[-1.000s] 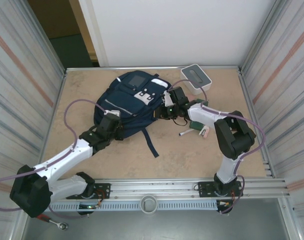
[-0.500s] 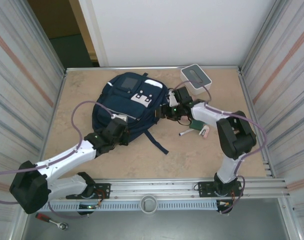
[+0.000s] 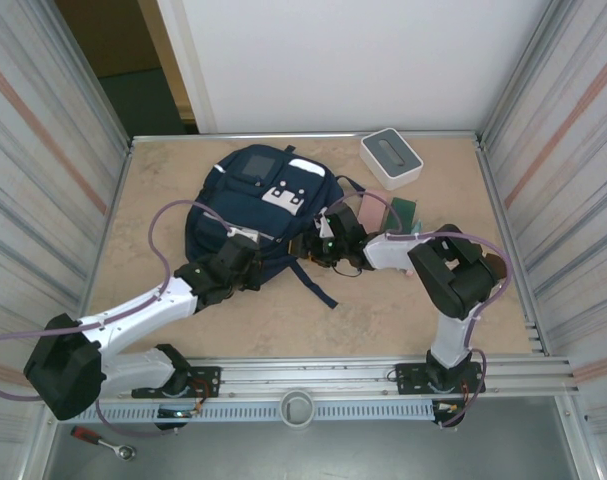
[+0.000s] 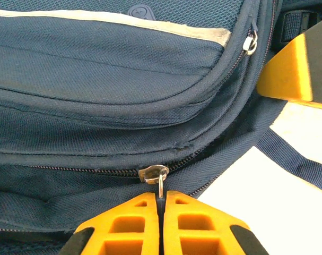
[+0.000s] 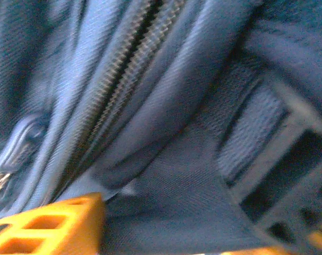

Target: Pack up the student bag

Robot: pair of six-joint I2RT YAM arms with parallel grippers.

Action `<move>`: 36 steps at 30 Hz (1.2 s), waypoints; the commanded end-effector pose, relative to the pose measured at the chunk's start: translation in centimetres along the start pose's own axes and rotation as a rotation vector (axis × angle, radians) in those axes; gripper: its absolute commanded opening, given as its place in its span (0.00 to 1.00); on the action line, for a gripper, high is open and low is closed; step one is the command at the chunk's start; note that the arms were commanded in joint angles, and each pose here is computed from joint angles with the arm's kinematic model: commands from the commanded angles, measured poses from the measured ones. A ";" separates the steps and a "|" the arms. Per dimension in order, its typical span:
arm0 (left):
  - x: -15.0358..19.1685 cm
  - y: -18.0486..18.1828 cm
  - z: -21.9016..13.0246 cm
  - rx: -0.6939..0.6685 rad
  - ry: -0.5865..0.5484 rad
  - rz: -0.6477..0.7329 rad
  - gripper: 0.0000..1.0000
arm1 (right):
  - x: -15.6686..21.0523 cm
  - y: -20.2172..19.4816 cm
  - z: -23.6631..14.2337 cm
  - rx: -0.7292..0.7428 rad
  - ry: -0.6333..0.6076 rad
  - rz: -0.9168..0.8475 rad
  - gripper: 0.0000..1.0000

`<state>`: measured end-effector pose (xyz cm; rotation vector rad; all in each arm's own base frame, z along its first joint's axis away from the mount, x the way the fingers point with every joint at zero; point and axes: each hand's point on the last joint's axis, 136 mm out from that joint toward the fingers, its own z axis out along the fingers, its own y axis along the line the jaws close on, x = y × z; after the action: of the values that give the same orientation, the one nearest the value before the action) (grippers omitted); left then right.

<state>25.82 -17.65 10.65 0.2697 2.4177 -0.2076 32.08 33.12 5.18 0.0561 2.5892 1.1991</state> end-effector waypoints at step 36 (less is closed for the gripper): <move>-2.8 4.0 -3.4 0.137 -0.132 -0.212 0.00 | 2.3 12.5 -1.4 0.224 -0.179 -1.271 0.59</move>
<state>26.61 -13.33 13.62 0.0758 2.3458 -0.4278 26.80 40.34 14.21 -1.1495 1.9468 0.4792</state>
